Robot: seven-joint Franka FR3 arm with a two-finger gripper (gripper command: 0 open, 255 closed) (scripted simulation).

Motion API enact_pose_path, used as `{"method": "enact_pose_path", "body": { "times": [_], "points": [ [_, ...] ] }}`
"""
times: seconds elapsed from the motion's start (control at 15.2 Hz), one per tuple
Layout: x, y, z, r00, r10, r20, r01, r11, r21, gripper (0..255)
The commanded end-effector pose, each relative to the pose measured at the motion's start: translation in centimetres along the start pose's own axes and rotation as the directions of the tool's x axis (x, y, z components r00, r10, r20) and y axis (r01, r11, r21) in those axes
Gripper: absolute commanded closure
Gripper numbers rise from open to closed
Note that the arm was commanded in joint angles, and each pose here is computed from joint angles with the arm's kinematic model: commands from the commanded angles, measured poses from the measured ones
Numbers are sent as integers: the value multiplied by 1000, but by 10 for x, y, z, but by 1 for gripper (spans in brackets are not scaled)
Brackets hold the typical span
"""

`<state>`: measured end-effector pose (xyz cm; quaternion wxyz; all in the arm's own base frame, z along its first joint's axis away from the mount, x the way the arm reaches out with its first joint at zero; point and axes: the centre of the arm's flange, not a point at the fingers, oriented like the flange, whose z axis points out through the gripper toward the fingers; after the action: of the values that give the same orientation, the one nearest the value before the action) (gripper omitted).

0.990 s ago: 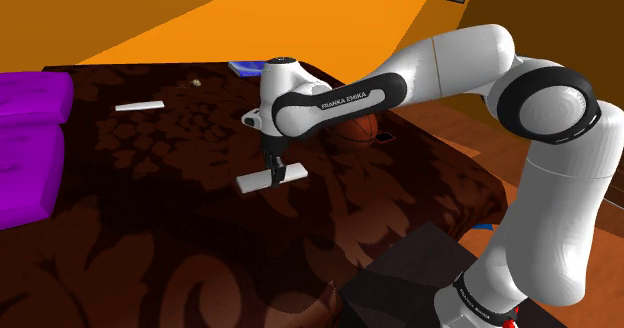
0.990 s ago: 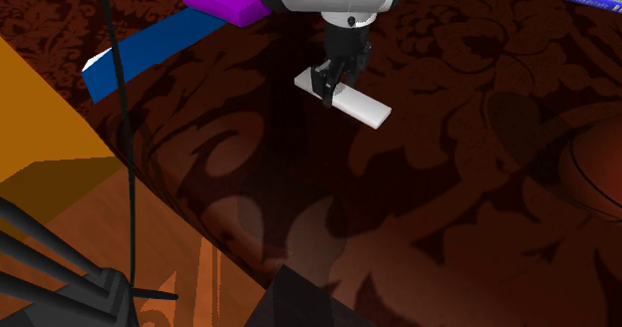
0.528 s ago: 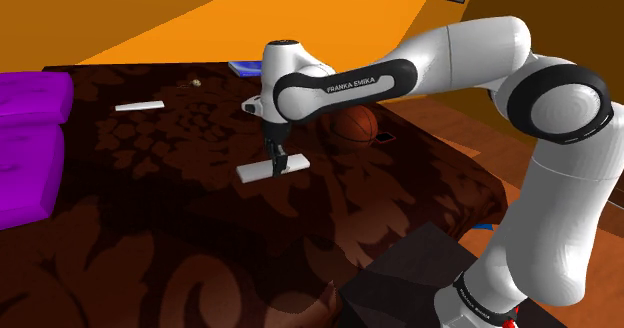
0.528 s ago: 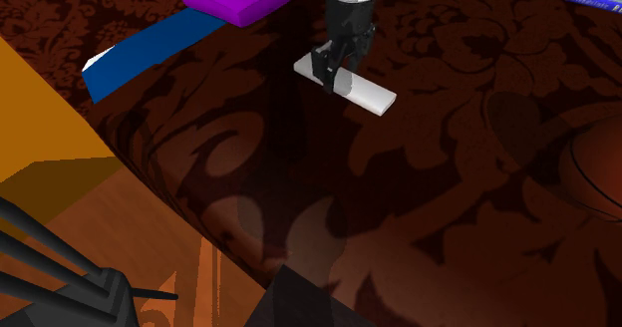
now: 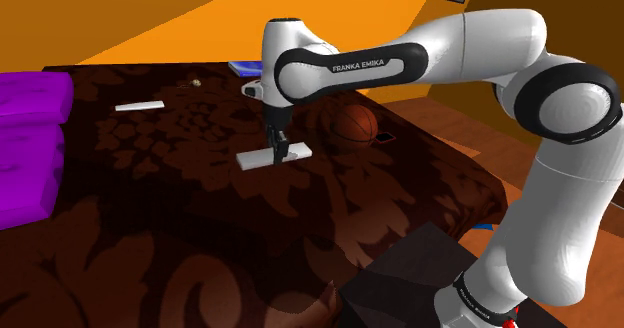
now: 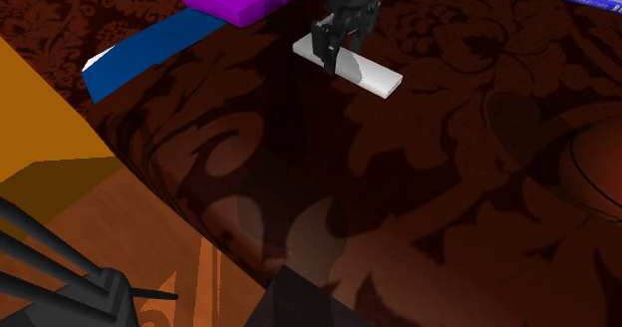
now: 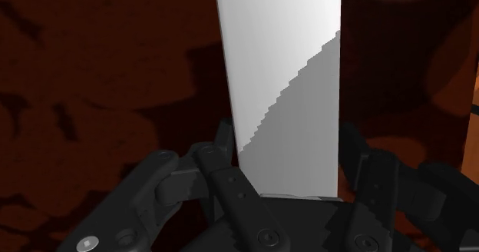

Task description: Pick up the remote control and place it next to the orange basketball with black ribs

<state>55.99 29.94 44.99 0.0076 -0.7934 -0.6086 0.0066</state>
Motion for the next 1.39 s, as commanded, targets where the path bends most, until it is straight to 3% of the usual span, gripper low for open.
{"method": "enact_pose_path", "body": {
  "times": [0.0, 0.46, 1.32],
  "points": [
    [0, -1, -10, 1000, 0, 0, 0, 1000, 0, 255],
    [-1, -2, -43, 1000, 0, 0, 0, 1000, 0, 255],
    [-113, 128, -46, 1000, 0, 0, 0, 1000, 0, 255]
  ]
}}
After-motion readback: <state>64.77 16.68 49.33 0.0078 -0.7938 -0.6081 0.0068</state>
